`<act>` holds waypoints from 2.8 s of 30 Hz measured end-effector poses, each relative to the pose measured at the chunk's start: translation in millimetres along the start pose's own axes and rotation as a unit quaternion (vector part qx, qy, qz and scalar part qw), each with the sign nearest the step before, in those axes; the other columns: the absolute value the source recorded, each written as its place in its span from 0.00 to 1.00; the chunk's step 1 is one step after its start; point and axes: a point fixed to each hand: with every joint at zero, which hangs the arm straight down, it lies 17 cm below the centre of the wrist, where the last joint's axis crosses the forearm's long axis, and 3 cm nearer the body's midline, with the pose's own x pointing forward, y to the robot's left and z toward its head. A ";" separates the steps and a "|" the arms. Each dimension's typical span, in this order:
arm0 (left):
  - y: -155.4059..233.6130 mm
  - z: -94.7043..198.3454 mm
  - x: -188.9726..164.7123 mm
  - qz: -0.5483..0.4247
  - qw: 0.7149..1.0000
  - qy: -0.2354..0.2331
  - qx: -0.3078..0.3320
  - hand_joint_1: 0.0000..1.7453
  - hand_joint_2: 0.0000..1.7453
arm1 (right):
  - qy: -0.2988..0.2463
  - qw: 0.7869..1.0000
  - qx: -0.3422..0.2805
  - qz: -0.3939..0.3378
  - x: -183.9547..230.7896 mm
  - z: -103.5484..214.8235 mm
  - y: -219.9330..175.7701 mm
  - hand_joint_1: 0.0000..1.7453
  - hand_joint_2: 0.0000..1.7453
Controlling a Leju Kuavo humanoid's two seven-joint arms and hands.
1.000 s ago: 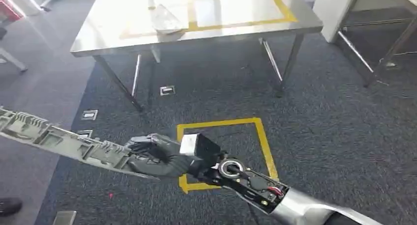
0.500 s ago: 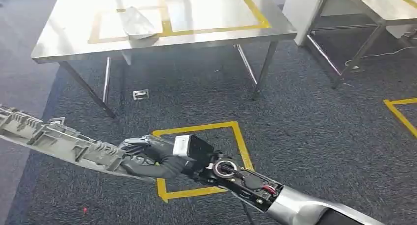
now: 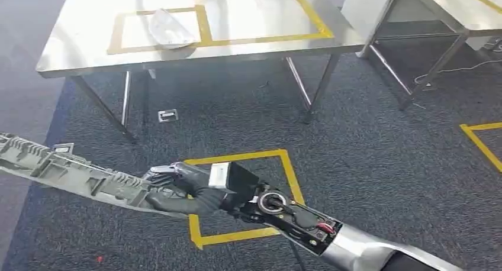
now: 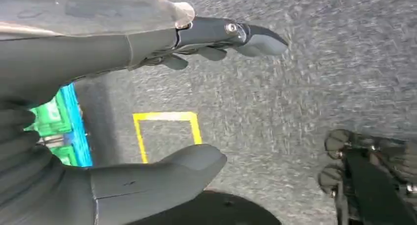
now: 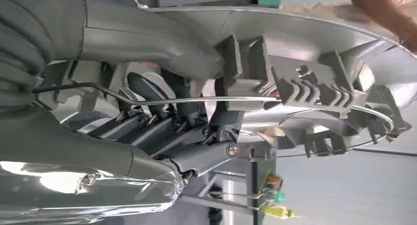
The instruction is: Take the parts from the cabinet and place them on the table.
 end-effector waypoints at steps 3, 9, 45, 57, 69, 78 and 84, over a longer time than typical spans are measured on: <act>4.1 -0.8 0.0 -0.001 1.000 -0.001 0.005 0.00 1.00 | -0.002 1.000 0.000 0.001 1.3 -1.2 0.7 1.00 1.00; 6.8 -1.3 -1.4 -0.003 1.000 -0.002 0.007 0.00 1.00 | 0.000 1.000 -0.001 -0.003 -1.2 0.8 2.7 1.00 1.00; 5.7 -1.1 -5.2 -0.002 1.000 0.007 0.007 0.00 1.00 | 0.005 1.000 0.005 -0.007 -8.5 4.0 4.4 1.00 1.00; 5.6 -1.1 -3.7 -0.007 1.000 0.003 0.007 0.00 1.00 | 0.001 1.000 0.001 -0.005 -6.8 3.7 2.2 1.00 1.00; 3.5 -0.8 -1.8 -0.015 1.000 -0.003 0.002 0.00 1.00 | 0.008 1.000 -0.006 0.002 -8.9 2.9 -0.6 1.00 1.00; 6.9 -1.4 0.5 -0.013 1.000 -0.004 0.002 0.00 1.00 | 0.006 1.000 -0.002 0.001 -6.2 1.0 0.7 1.00 1.00; 5.7 -1.2 -1.5 -0.008 1.000 -0.002 0.002 0.00 1.00 | 0.005 1.000 0.000 0.000 -5.5 0.8 1.3 1.00 1.00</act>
